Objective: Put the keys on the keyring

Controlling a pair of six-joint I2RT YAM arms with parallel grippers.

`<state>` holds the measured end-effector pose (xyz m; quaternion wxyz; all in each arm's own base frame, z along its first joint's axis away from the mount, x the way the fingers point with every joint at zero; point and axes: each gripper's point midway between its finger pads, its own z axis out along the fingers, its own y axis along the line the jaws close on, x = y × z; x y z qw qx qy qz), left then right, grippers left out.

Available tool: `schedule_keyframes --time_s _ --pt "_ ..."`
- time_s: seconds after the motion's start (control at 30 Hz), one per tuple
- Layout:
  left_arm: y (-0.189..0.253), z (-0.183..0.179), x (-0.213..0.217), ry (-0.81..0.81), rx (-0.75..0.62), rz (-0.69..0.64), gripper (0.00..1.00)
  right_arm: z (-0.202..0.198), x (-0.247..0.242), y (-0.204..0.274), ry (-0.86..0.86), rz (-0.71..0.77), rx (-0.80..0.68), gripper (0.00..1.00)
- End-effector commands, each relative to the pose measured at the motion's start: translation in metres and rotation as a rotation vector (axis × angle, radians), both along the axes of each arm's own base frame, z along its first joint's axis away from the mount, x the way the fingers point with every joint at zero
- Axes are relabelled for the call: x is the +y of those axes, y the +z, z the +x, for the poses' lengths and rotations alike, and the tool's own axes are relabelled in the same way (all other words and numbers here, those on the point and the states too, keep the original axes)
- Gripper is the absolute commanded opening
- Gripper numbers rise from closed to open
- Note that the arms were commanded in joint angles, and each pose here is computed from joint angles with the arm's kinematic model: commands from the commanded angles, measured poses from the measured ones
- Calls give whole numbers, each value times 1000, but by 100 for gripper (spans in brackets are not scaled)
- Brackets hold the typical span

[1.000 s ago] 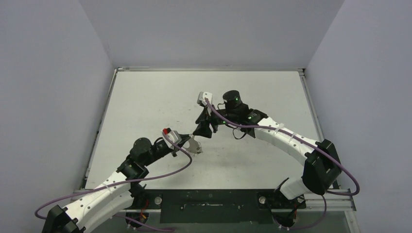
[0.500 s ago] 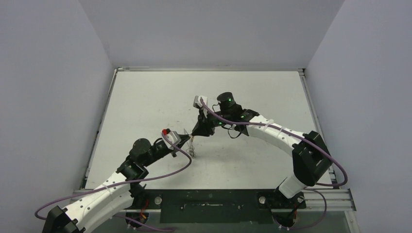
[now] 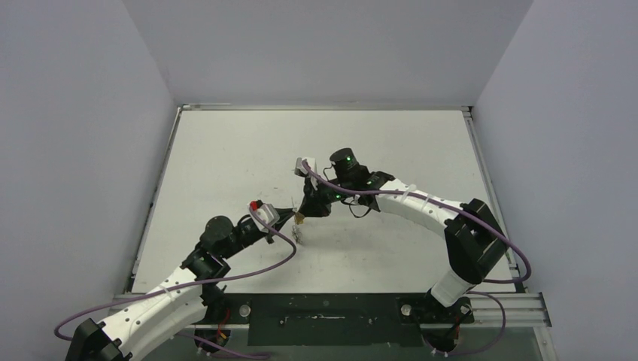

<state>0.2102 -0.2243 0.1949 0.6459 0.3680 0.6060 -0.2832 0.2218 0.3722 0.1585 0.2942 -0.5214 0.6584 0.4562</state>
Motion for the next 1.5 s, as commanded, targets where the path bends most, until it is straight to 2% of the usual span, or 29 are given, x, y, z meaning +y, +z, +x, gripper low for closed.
schedule_keyframes --time_s 0.0,0.17,0.27,0.43,0.5,0.7,0.8,0.93,1.23,1.27,1.4,1.47 --pt "32 2 -1 6 -79 -88 0 0 6 10 39 12 -63 1" --pt "36 5 3 34 -92 -126 0 -4 1 8 33 -13 -98 6" --pt "37 5 3 38 -95 -129 0 5 -12 11 -22 -35 -130 28" --pt "38 5 4 38 -105 -131 0 9 -29 31 -50 0 -212 48" --pt "38 5 3 38 -106 -129 0 5 -28 36 -29 30 -226 52" --pt "39 5 2 32 -109 -133 0 -2 -14 52 4 136 -207 55" --pt "41 5 2 31 -113 -136 0 2 -6 54 -6 161 -208 55" --pt "42 4 1 25 -115 -139 0 3 5 49 6 167 -196 50" --pt "42 5 1 25 -113 -147 0 -5 12 25 64 127 -140 2" --pt "42 5 1 28 -114 -147 0 -6 10 21 65 116 -141 0" --pt "39 8 -1 32 -101 -148 0 -6 1 9 55 56 -135 0" --pt "38 11 -2 36 -93 -144 0 -3 -4 7 35 34 -138 5"
